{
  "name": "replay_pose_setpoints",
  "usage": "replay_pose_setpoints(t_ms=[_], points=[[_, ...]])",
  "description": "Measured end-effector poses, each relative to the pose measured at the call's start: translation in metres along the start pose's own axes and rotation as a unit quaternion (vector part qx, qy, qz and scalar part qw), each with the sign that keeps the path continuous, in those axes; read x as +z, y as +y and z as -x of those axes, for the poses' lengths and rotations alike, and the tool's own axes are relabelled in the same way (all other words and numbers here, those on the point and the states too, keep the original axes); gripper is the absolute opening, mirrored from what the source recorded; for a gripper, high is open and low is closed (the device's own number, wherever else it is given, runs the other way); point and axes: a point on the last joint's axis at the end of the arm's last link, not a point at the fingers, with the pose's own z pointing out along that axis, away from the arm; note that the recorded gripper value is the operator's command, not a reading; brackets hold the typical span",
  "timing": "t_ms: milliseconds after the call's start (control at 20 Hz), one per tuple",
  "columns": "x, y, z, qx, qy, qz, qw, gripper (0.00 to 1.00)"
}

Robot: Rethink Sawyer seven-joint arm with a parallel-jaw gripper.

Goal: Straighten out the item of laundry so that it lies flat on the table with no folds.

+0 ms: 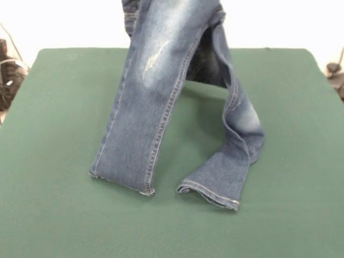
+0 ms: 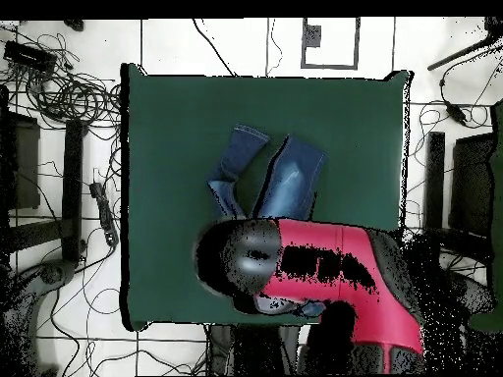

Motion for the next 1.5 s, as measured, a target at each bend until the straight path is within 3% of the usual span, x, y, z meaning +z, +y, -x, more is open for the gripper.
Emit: replay_pose_setpoints(t_ms=[100,300,400,550,600,700,750,1200,1500], points=[[0.020,0.001,-0.004,0.006,-0.006,-0.001,1.0000,0.00],[0.066,0.002,0.005,0.017,-0.057,-0.016,0.9981,0.00],[0.106,0.004,0.022,0.017,-0.119,-0.034,0.9921,0.00],[0.125,0.006,0.030,0.019,-0.149,-0.040,0.9879,0.00],[0.143,0.009,0.036,0.018,-0.170,-0.043,0.9843,0.00],[0.154,0.011,0.038,0.016,-0.179,-0.045,0.9827,0.00],[0.170,0.014,0.038,0.014,-0.178,-0.046,0.9828,1.00],[0.195,0.023,0.030,0.009,-0.153,-0.034,0.9876,1.00],[0.197,0.026,0.027,0.006,-0.148,-0.040,0.9881,1.00]])
